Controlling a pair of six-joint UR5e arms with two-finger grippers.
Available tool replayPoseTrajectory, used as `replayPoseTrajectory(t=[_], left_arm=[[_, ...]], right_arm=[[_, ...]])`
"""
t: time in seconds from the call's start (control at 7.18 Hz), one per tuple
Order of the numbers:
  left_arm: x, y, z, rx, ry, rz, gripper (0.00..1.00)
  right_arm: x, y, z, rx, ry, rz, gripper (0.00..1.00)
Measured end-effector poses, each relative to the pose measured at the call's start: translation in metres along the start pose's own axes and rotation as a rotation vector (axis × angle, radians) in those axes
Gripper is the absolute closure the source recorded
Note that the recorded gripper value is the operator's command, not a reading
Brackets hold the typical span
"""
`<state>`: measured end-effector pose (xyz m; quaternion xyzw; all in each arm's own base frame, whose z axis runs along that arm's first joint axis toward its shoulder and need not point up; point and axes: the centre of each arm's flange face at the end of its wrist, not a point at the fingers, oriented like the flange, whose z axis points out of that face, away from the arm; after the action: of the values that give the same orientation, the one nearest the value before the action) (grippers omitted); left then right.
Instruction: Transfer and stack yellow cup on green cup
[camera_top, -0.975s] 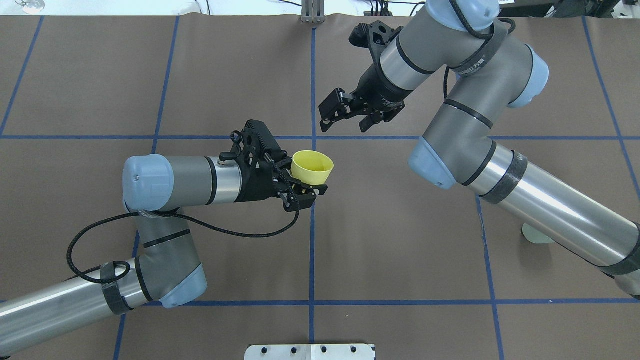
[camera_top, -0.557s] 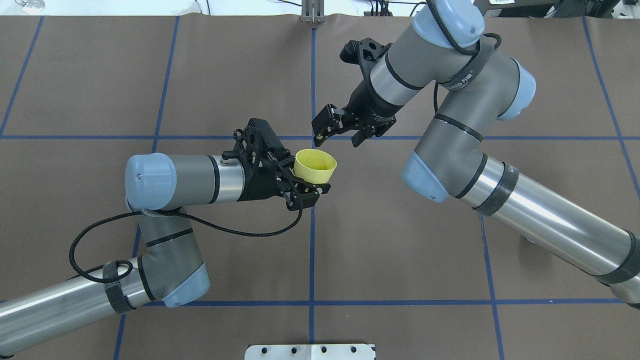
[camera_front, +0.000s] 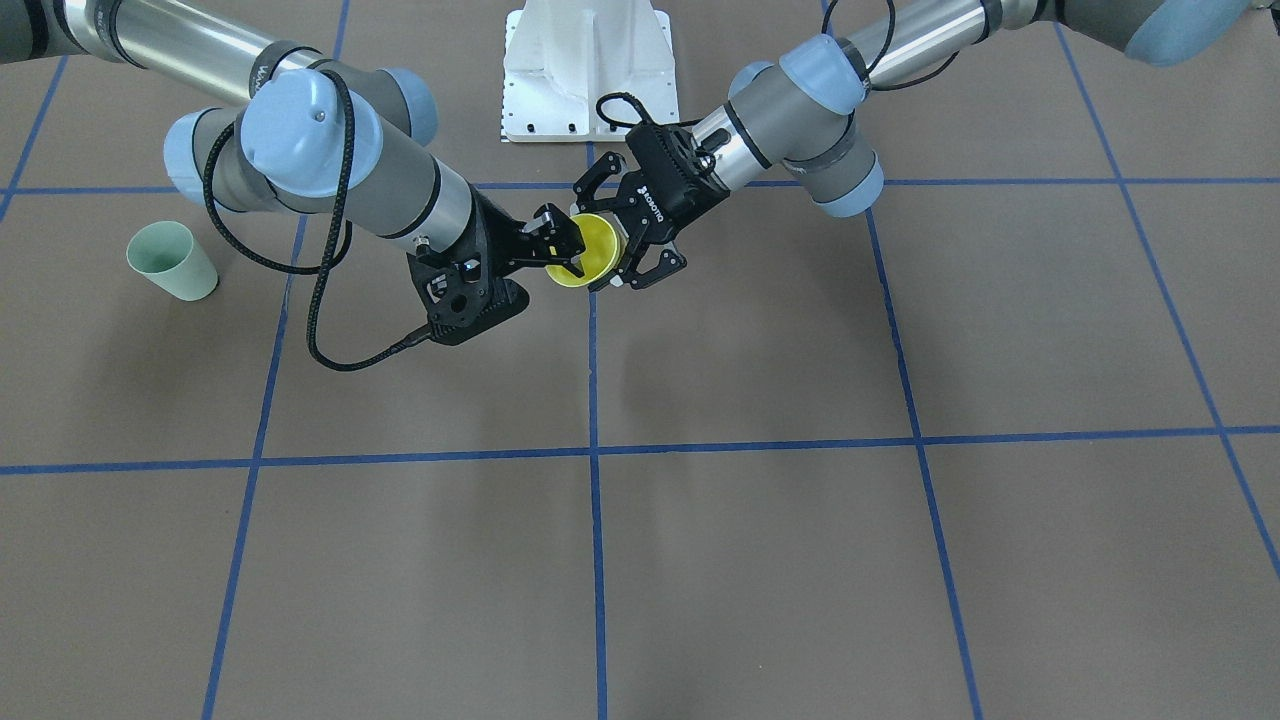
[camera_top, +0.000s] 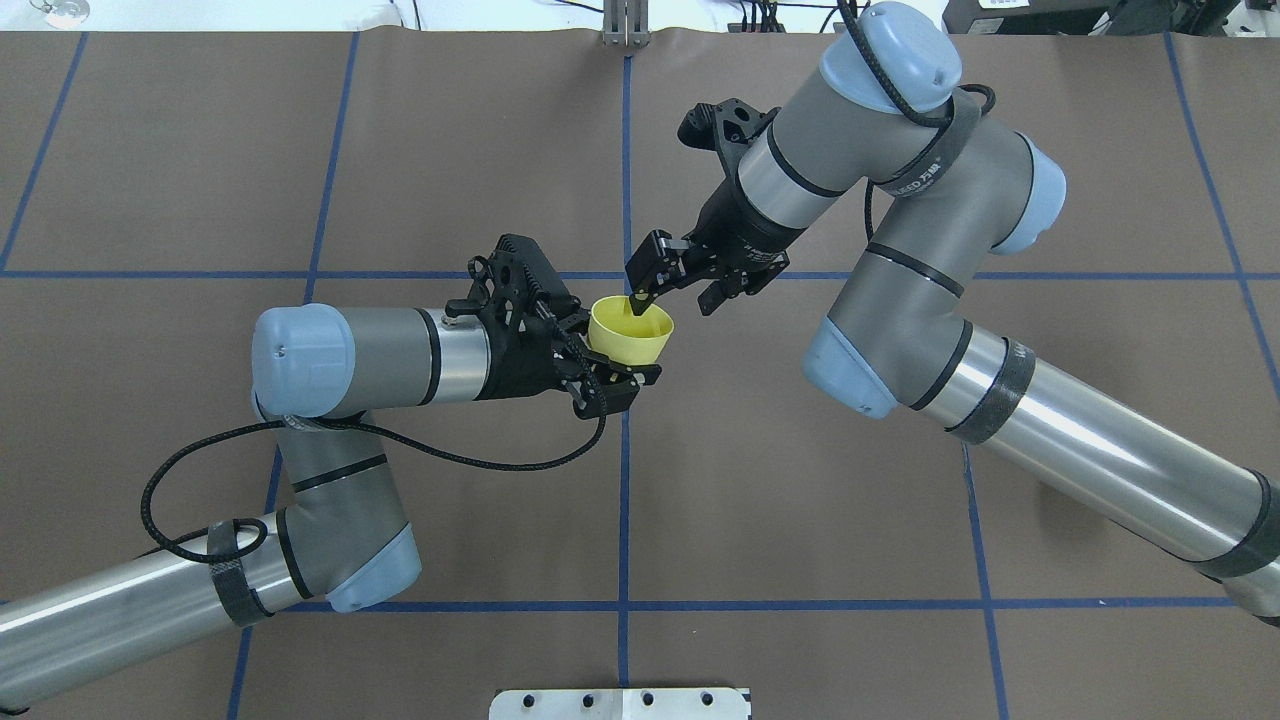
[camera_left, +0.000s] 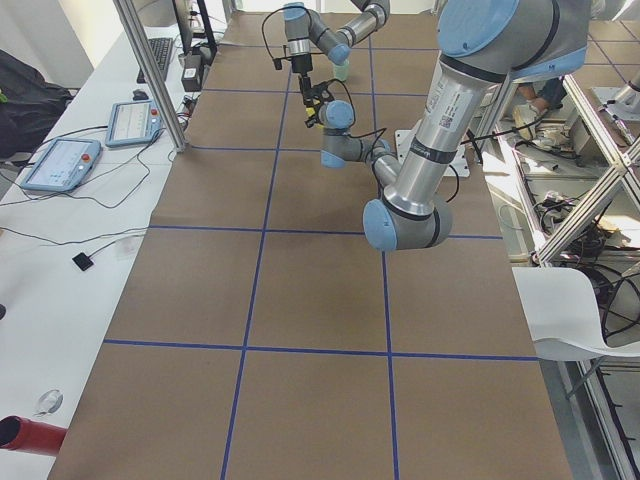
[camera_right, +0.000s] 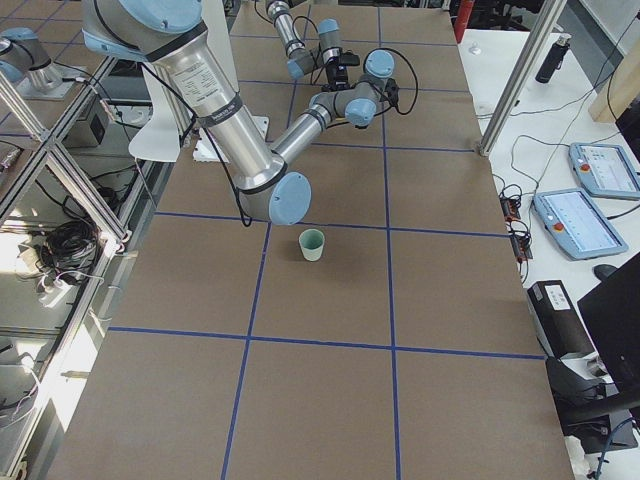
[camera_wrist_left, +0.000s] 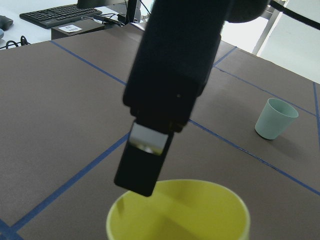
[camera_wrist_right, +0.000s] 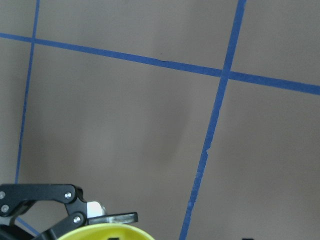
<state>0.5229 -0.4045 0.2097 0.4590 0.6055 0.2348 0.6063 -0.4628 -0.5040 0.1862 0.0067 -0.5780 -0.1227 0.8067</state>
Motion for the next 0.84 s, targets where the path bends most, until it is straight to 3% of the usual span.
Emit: replayPoseTrajectory(t=[0.14, 0.28, 0.84], left_arm=[[0.0, 0.0, 0.0, 0.0, 0.0, 0.0, 0.72], [0.0, 0.0, 0.0, 0.0, 0.0, 0.0, 0.72], [-0.001, 0.001, 0.0, -0.002, -0.001, -0.001, 0.72]], right_arm=[[0.0, 0.002, 0.002, -0.005, -0.002, -0.001, 0.25], [0.001, 0.004, 0.003, -0.015, -0.005, -0.001, 0.38], [0.005, 0.013, 0.004, -0.046, -0.021, -0.001, 0.69]])
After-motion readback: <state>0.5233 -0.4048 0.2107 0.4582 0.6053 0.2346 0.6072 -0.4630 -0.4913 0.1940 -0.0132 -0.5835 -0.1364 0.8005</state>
